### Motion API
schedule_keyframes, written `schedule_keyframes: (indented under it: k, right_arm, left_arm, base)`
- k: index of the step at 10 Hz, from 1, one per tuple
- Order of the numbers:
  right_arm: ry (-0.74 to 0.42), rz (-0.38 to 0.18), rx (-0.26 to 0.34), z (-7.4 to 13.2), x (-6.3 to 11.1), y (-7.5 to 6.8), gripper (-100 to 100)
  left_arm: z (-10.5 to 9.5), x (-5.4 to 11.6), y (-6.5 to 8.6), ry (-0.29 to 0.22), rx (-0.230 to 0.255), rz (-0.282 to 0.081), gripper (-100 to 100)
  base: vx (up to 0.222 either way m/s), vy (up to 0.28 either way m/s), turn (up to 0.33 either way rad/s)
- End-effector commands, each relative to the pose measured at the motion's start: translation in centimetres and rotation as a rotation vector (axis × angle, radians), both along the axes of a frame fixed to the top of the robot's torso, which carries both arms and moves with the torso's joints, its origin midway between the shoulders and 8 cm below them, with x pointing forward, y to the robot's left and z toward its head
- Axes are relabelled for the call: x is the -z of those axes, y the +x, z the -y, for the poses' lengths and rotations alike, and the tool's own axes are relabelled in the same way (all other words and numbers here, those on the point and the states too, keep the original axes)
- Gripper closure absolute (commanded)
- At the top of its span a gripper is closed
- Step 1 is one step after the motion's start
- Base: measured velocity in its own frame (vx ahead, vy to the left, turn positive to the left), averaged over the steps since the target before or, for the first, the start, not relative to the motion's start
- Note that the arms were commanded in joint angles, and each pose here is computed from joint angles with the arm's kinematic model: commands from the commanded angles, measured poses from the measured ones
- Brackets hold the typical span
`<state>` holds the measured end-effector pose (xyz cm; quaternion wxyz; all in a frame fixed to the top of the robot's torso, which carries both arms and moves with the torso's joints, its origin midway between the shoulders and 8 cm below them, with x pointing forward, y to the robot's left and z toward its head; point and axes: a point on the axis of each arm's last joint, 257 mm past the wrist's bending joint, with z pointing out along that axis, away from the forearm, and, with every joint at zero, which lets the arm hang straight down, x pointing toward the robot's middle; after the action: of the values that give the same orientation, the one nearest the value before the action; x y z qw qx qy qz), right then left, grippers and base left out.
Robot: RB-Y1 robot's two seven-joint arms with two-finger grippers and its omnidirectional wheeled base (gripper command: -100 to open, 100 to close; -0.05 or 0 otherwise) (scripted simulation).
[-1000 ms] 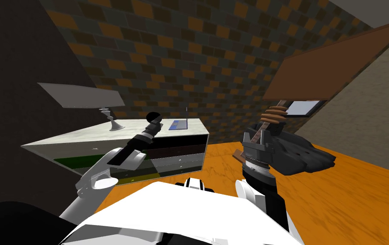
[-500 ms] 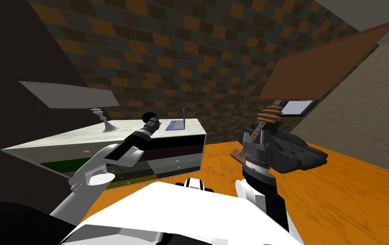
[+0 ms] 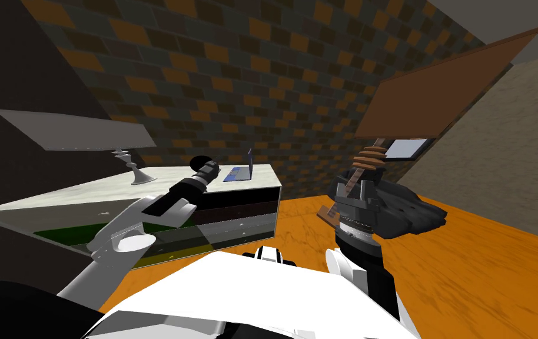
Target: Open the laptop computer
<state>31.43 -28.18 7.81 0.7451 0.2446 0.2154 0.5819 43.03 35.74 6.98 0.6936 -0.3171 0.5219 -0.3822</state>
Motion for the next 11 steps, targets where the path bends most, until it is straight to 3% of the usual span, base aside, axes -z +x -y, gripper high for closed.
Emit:
schedule_keyframes:
  k: [1,11]
  right_arm:
    - [0.000,0.000,0.000,0.0,0.0,0.0,0]
    - [0.000,0.000,0.000,0.0,0.0,0.0,0]
  left_arm:
    - [-0.8,0.0,0.3,0.005,-0.027,-0.031,-100]
    - [-4.0,-0.4,0.9,0.010,-0.136,-0.153,-100]
  base:
    - [0.043,-0.049,-0.012]
    - [0.071,-0.074,-0.014]
